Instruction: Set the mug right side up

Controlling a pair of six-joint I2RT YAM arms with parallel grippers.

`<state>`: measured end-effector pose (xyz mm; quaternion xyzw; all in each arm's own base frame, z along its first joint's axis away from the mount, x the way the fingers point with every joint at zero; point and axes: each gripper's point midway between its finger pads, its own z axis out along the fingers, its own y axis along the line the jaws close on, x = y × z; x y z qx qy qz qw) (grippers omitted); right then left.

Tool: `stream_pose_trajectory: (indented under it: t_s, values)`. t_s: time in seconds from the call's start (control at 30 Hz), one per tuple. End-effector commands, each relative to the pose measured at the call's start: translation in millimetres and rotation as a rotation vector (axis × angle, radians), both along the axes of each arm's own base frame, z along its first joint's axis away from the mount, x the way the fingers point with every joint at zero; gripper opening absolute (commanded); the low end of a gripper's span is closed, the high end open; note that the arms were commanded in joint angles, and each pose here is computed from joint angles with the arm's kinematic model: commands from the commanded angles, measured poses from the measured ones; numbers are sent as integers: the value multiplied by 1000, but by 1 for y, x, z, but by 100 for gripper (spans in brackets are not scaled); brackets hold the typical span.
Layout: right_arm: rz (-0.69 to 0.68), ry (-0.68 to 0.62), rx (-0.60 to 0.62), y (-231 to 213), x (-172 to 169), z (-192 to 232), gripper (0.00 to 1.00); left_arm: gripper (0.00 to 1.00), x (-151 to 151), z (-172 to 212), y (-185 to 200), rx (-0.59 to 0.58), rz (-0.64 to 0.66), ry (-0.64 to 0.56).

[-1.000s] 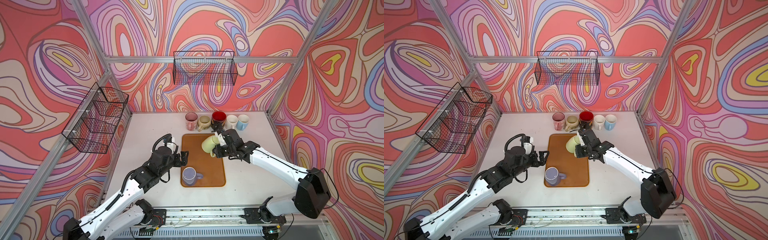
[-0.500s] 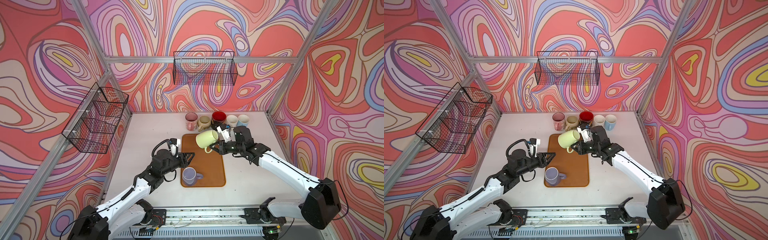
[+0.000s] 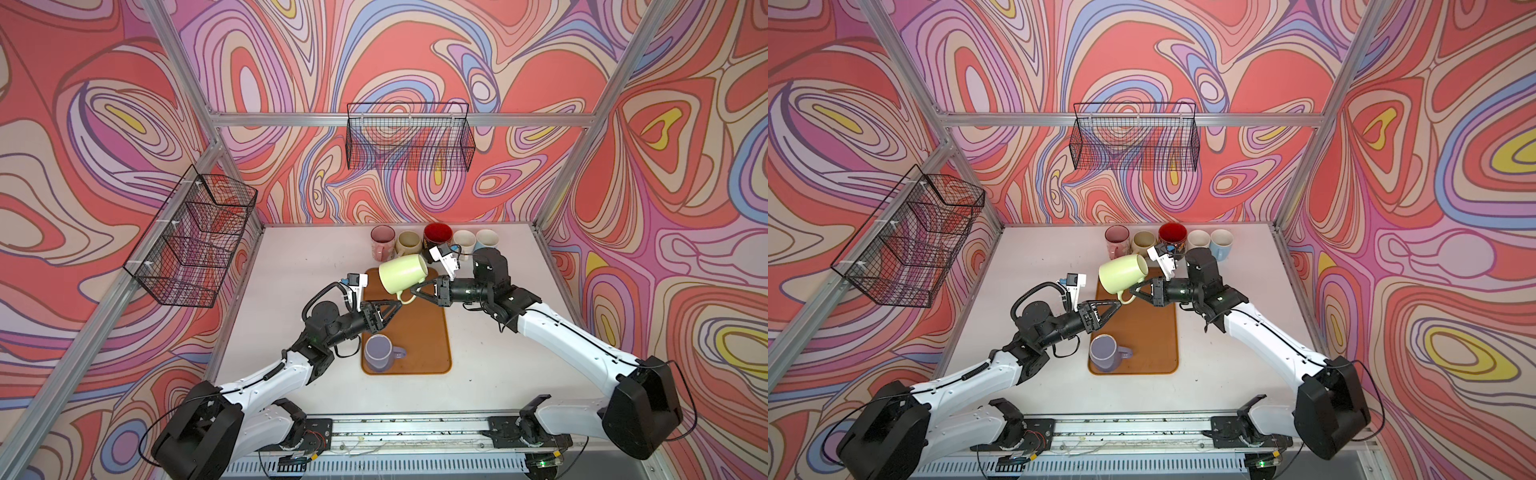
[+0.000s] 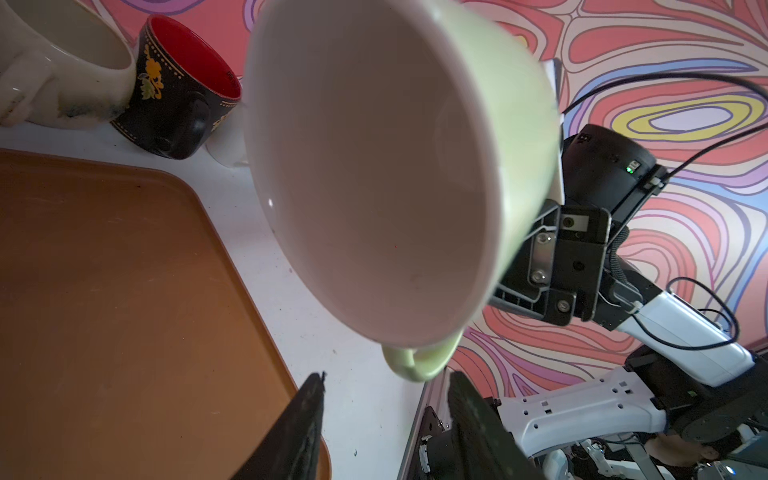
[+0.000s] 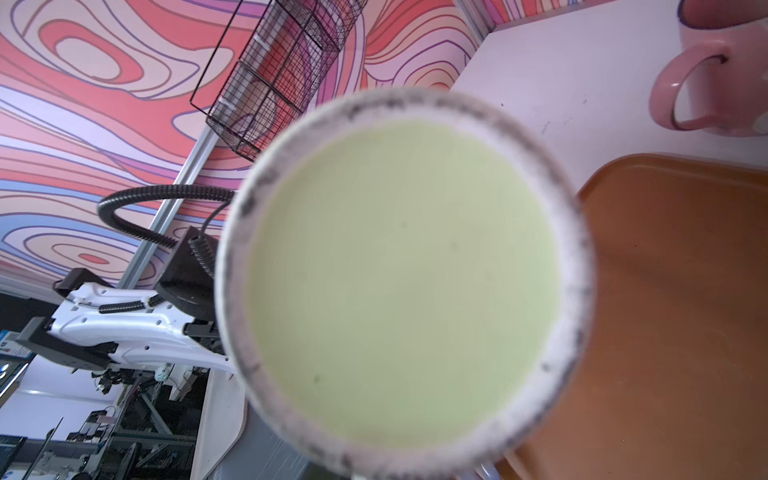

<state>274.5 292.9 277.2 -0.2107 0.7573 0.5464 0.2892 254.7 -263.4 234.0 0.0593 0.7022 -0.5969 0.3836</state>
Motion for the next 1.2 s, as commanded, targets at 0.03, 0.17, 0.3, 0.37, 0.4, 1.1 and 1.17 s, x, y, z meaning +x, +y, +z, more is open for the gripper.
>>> stream_pose_trajectory:
  t_s: [0.03,0.17,0.3,0.37,0.4,1.1,1.17]
  values:
    - [97,-113,126,6,-10,39,0,55,-3,39,-5,-112,-48,-101]
    - [127,-99,140,9,-11,38,0,53,-2,50,-5,-147,-48,-133]
    - [150,-93,156,11,-13,38,0,49,-2,63,-6,-166,-57,-163]
    - [159,-90,165,12,-13,39,0,48,-1,67,-7,-169,-60,-170]
    - [167,-90,171,12,-14,39,0,47,0,69,-8,-173,-61,-178]
    - [236,-43,184,16,-22,14,0,10,5,83,-10,-231,-62,-204]
    - [233,-38,181,16,-21,10,0,2,5,84,-9,-237,-63,-203]
